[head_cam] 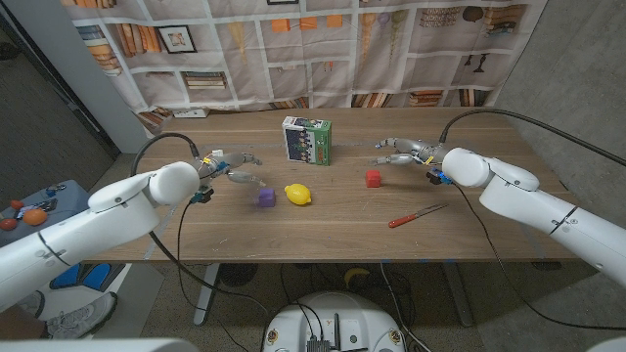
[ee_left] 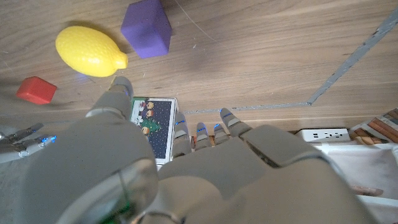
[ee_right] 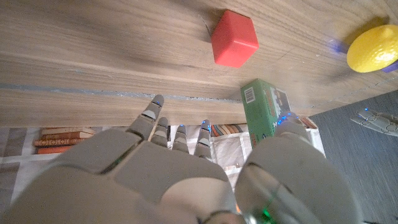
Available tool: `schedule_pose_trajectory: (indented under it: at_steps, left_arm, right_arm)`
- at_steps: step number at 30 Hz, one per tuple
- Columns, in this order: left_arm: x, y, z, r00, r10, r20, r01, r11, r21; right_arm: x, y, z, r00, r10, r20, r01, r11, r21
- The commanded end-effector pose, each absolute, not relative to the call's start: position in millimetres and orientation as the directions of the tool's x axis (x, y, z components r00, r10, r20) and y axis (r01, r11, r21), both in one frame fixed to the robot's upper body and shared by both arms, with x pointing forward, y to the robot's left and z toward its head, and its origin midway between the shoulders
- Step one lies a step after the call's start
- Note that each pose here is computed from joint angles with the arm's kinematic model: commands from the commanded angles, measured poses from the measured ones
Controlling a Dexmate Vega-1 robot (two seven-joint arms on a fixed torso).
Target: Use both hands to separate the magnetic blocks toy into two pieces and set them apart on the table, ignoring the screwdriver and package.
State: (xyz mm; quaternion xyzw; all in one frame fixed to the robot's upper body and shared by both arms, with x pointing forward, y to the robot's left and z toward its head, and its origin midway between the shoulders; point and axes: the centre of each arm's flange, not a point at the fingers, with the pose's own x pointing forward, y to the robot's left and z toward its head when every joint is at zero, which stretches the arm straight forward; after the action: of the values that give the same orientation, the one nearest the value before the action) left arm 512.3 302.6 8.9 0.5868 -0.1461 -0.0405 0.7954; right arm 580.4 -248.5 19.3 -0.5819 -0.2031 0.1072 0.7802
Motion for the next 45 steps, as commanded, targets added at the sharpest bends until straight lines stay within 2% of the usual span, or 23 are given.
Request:
schedule_pose_trajectory:
  at_steps: [1, 15, 31, 45]
  left_arm:
    - [515, 321, 3, 0.913, -0.225, 0.339, -0.181, 0.522, 0.833]
    - [532, 336, -8, 0.864, -0.195, 0.464, -0.199, 0.715, 0.671]
    - [551, 341, -8, 0.815, -0.176, 0.552, -0.177, 0.831, 0.527]
    - [588, 328, -17, 0.765, -0.147, 0.628, -0.126, 0.921, 0.369]
  right_arm:
    - [580, -264, 15, 0.873, 0.384, 0.3, 0.089, 0.48, -0.873]
    - [591, -276, 9, 0.839, 0.364, 0.404, 0.064, 0.671, -0.739]
    - [605, -289, 6, 0.817, 0.346, 0.462, 0.003, 0.798, -0.603]
    - [616, -297, -4, 0.792, 0.3, 0.531, -0.058, 0.903, -0.425]
